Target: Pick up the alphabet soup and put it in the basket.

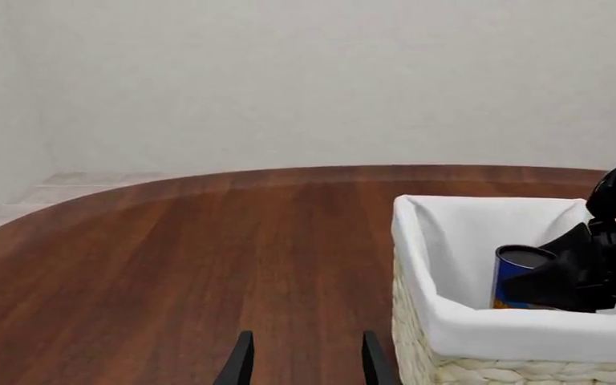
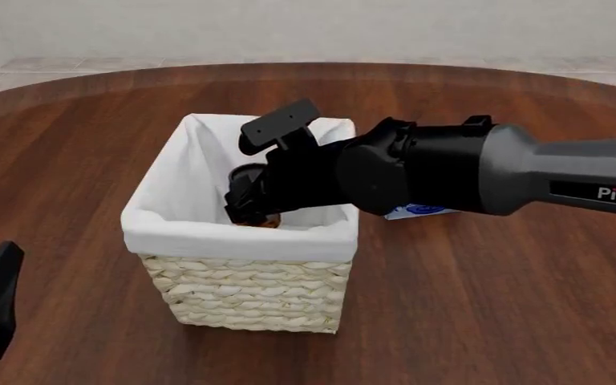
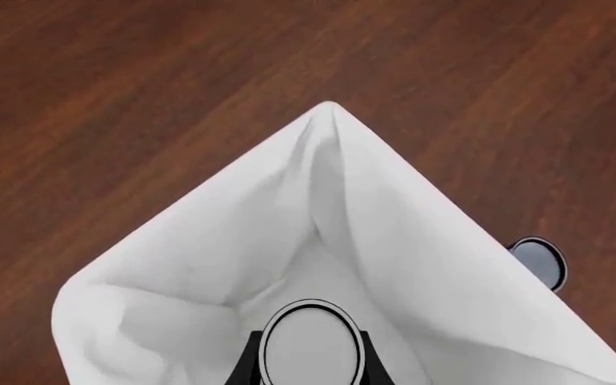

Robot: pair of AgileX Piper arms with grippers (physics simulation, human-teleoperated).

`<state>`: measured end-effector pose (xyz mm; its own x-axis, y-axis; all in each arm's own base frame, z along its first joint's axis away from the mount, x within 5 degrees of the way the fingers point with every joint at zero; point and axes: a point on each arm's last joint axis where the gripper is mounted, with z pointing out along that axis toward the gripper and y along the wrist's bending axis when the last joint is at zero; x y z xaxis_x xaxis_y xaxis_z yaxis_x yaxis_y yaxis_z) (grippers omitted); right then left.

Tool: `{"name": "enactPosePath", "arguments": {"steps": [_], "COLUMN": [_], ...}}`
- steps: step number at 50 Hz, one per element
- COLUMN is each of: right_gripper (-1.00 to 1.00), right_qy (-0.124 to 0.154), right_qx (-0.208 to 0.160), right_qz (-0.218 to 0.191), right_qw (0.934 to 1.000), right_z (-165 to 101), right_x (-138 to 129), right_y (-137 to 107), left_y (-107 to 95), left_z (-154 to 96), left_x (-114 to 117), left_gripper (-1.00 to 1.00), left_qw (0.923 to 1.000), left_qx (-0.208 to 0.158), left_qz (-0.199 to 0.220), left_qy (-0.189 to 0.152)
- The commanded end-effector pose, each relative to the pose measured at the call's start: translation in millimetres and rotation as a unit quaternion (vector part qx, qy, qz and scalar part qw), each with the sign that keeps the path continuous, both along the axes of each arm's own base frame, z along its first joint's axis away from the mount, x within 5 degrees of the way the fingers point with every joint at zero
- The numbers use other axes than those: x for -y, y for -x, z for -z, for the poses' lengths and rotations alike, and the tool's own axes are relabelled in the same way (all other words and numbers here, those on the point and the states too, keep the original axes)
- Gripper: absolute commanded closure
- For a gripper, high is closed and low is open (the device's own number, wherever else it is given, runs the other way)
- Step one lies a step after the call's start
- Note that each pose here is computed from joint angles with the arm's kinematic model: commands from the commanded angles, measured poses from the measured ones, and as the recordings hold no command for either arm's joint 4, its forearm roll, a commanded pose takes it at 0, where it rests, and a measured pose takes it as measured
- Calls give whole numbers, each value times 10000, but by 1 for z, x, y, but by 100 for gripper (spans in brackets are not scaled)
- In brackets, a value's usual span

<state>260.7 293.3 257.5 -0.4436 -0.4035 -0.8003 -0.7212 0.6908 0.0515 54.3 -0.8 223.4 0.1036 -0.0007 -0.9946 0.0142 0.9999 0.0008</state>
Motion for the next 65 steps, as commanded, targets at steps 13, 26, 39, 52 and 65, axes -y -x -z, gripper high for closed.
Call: {"name": "enactPosePath", "arguments": {"steps": [13,26,39,52,65], "right_gripper": [-100,-100,-100,-100,-100], "right_qy": [-19,16,-19,-61,-88], "right_qx": [115,118,158,253,377], "right_qz": [34,40,41,3,-13], "right_qw": [9999,9999,9999,9997,9992], "right_z": [-1,0,-5,-16,-28], "right_x": [3,3,6,9,13], "right_y": [-6,-8,-7,-3,-2], "left_y": [0,0,0,0,0], "left_z": [1,2,1,0,-1], "left_x": [0,0,0,0,0], "left_gripper": [-100,-100,-100,-100,-100], "left_qw": [10000,10000,10000,10000,10000], "left_qx": [-13,-15,-11,-14,-14], "left_qz": [1,-9,3,30,29], "left_qy": [2,8,4,5,11]}}
